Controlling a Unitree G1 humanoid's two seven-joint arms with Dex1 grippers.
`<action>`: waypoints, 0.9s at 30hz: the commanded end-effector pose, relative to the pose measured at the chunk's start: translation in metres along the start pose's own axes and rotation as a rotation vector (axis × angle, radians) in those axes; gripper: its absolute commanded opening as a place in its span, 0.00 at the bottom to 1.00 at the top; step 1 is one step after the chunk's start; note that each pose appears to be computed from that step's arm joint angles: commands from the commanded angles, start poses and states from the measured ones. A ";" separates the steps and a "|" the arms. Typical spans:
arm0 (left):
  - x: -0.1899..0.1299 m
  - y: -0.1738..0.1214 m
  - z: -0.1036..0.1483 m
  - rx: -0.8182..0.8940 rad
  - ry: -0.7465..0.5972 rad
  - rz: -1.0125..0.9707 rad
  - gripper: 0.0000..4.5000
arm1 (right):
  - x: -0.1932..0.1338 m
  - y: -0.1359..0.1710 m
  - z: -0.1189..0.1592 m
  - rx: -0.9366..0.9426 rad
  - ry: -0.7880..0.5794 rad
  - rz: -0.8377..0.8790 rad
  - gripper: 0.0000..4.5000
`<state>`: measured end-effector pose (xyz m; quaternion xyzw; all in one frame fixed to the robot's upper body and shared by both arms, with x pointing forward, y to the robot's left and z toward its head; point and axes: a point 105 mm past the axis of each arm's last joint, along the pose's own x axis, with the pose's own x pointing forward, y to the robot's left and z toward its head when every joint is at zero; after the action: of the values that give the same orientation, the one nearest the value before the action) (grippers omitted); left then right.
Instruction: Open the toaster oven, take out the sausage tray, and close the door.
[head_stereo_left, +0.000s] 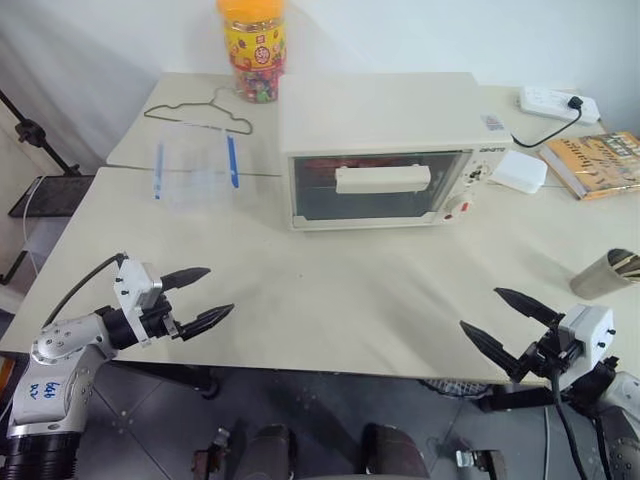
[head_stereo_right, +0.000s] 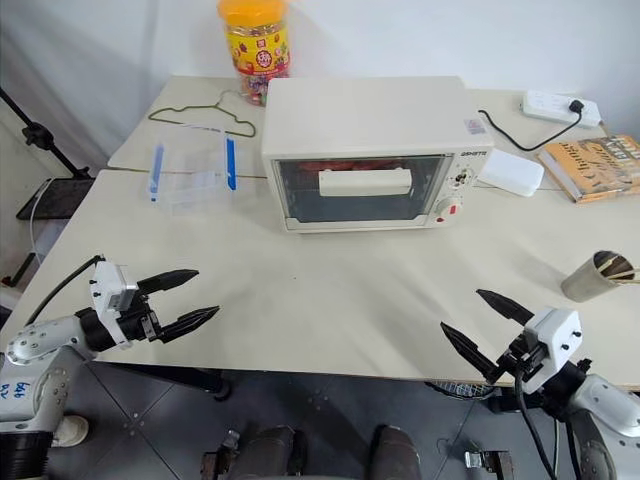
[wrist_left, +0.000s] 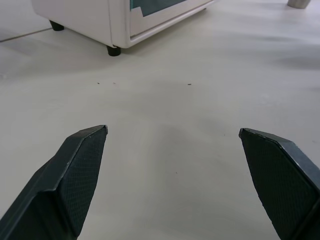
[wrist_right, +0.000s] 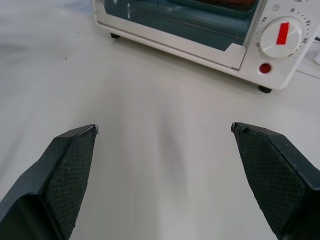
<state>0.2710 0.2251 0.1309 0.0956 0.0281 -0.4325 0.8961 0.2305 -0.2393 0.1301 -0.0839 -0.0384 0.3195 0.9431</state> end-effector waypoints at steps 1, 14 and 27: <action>0.000 -0.003 0.017 0.035 -0.052 -0.018 1.00 | 0.009 0.005 0.011 0.049 -0.049 0.069 1.00; 0.009 -0.004 0.091 -0.115 -0.315 -0.209 1.00 | 0.104 -0.015 0.074 0.168 -0.170 0.210 1.00; 0.017 -0.016 0.080 -0.139 -0.311 -0.203 1.00 | 0.143 -0.009 0.113 0.051 -0.280 0.375 1.00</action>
<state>0.2712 0.1902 0.1975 -0.0495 -0.0546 -0.5226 0.8494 0.3480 -0.1515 0.2317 -0.0059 -0.1118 0.4660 0.8777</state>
